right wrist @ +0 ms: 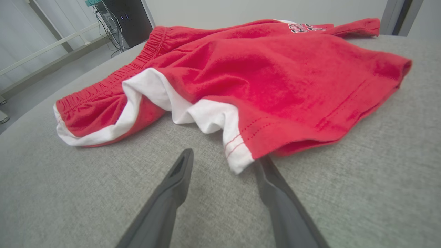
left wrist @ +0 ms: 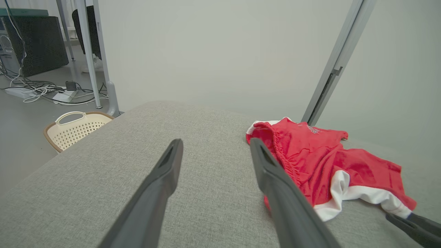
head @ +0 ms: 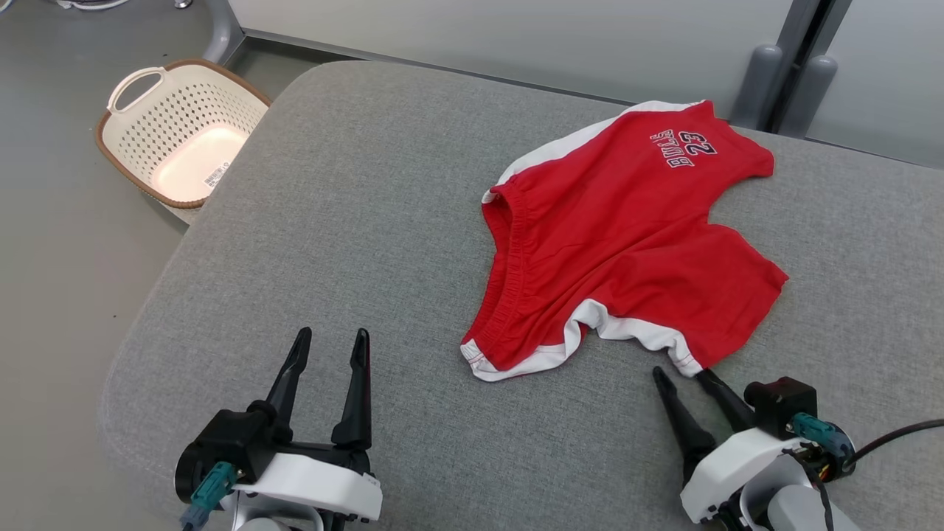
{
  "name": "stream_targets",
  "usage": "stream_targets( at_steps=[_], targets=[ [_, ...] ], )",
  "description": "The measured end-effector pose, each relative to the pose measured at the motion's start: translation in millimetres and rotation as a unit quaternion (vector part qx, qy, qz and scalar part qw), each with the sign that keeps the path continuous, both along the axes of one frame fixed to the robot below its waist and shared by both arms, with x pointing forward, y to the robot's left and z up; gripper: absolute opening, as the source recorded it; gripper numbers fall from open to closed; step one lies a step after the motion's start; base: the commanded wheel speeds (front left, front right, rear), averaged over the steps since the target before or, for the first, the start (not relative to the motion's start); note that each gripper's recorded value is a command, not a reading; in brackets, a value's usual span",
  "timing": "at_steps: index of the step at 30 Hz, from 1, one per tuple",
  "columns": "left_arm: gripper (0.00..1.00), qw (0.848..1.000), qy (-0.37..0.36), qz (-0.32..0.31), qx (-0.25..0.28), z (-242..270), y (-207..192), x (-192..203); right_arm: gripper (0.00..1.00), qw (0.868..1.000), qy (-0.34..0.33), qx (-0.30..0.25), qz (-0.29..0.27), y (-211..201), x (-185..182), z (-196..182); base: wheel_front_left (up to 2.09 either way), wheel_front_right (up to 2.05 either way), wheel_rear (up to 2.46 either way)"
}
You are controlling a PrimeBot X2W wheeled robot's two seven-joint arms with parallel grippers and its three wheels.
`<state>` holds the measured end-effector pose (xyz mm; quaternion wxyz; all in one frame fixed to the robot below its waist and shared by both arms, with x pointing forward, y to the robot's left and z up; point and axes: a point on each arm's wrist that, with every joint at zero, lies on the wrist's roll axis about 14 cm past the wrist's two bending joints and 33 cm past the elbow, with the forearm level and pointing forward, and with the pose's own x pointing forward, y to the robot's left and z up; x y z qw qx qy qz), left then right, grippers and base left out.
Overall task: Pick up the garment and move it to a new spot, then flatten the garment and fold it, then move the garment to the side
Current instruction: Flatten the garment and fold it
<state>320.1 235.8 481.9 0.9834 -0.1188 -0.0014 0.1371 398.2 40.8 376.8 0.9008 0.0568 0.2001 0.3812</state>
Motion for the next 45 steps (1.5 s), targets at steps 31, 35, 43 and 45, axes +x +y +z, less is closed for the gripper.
stream_targets(
  at_steps=[31,35,43,45],
  targets=[
    [1.00,0.975,0.080,-0.201,0.047,-55.0,-88.6,20.0,0.00,0.988,-0.030,-0.068,-0.136,-133.9,16.9,3.4,0.00,0.00,0.00],
    [1.00,0.970,0.088,-0.221,0.054,-59.8,-96.9,25.5,0.00,0.987,-0.028,-0.068,-0.140,-137.0,14.3,4.0,0.00,0.00,0.00],
    [1.00,0.959,0.124,-0.243,0.069,-79.9,-102.1,35.4,0.00,0.987,-0.024,-0.067,-0.141,-137.8,12.1,3.8,0.00,0.00,0.00],
    [1.00,0.958,0.127,-0.246,0.071,-81.2,-102.6,41.0,0.00,0.988,-0.024,-0.067,-0.141,-138.3,14.6,4.0,0.00,0.00,0.00]
  ],
)
